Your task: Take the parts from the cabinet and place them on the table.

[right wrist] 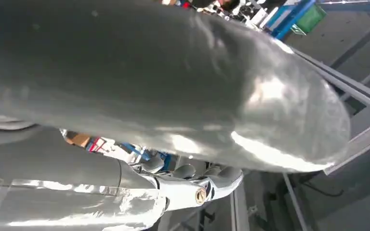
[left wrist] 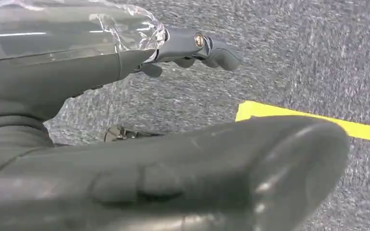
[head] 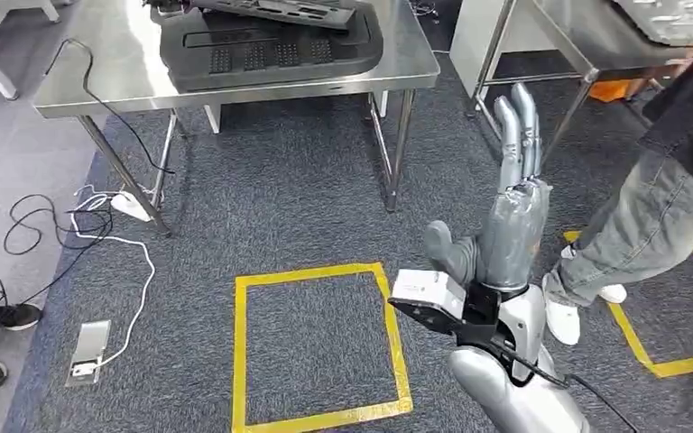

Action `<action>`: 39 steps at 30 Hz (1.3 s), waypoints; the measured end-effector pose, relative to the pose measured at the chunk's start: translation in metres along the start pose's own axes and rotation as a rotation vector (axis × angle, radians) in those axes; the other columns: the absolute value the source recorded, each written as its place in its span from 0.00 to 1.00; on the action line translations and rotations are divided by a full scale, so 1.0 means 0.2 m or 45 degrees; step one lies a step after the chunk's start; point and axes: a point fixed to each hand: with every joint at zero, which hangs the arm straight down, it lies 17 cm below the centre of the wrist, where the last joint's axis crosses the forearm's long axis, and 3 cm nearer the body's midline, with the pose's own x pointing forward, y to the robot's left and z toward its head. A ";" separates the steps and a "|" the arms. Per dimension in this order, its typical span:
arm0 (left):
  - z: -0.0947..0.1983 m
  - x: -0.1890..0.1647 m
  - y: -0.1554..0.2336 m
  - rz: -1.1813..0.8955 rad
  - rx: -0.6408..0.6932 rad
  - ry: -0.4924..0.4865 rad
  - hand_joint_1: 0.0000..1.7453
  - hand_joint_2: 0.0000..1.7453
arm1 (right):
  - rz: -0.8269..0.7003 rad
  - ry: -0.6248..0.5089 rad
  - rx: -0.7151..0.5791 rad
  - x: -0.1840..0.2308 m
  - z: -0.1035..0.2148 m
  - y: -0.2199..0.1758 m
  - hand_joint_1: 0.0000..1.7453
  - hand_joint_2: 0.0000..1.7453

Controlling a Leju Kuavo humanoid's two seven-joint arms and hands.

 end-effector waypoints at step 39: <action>0.00 0.01 -0.01 -0.012 -0.010 -0.007 0.00 0.00 | 0.003 0.009 -0.007 0.00 -0.01 -0.03 0.00 0.00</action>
